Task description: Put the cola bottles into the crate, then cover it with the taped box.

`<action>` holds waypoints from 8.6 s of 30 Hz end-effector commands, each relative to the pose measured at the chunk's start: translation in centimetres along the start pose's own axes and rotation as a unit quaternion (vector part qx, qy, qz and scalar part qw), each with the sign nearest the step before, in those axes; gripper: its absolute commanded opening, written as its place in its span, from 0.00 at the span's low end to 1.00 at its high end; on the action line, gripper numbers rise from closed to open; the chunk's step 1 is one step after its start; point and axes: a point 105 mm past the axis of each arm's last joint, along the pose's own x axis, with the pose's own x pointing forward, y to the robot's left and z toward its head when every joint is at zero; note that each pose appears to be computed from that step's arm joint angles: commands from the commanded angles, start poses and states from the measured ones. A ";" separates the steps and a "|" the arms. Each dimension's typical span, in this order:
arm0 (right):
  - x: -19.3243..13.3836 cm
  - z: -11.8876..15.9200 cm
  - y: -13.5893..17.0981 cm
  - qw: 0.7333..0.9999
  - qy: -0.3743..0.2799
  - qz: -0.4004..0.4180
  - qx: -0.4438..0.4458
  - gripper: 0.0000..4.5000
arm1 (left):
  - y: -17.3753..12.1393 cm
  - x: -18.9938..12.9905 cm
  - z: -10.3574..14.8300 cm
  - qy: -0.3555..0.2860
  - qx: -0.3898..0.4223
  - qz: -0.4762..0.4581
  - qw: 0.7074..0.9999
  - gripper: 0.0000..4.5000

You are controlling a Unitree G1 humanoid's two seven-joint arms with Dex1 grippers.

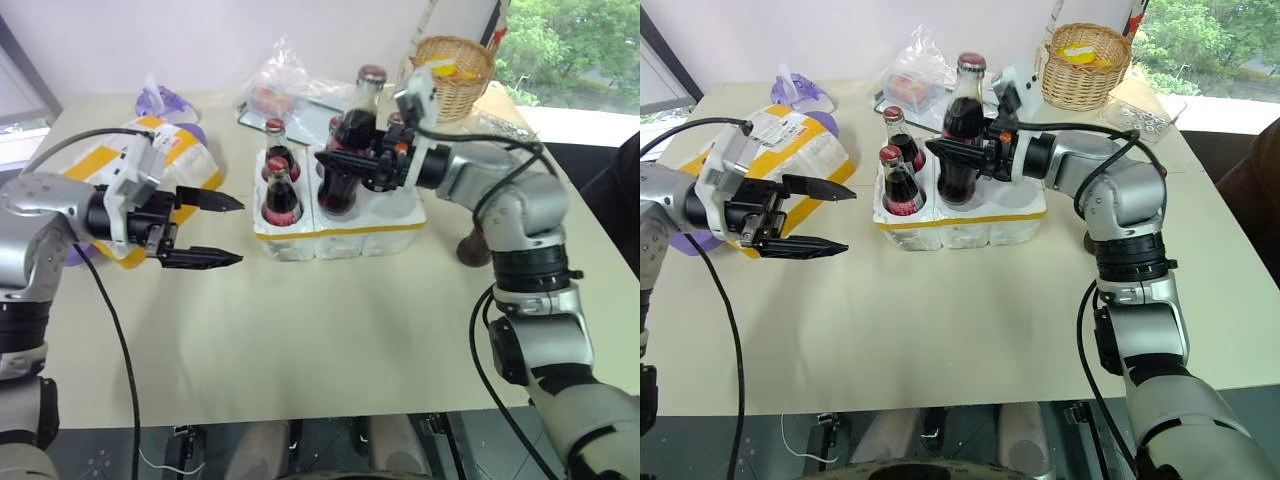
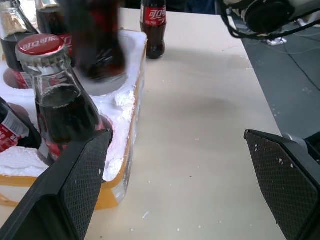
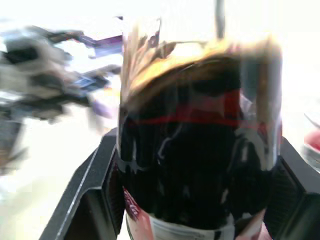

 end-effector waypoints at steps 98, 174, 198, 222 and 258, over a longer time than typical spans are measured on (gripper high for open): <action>-22.8 -6.7 6.2 0.909 0.073 -0.411 0.024 0.99 | 0.8 3.7 1.3 -0.044 0.029 -0.092 0.994 1.00; -6.1 -2.4 -1.7 0.987 0.031 -0.143 -0.063 0.62 | -0.4 1.4 1.9 -0.017 0.028 -0.017 0.999 1.00; -17.0 3.2 -1.2 0.986 0.080 -0.133 -0.066 0.99 | 4.0 -4.8 -0.2 0.159 0.095 0.354 0.917 1.00; -18.7 3.8 1.9 0.993 0.076 -0.057 -0.074 0.99 | 0.3 -13.0 -10.7 0.502 0.067 0.548 0.665 1.00; -17.5 3.7 6.9 0.995 0.071 0.028 -0.065 1.00 | 6.1 -15.9 -15.3 0.525 0.180 0.581 0.595 0.18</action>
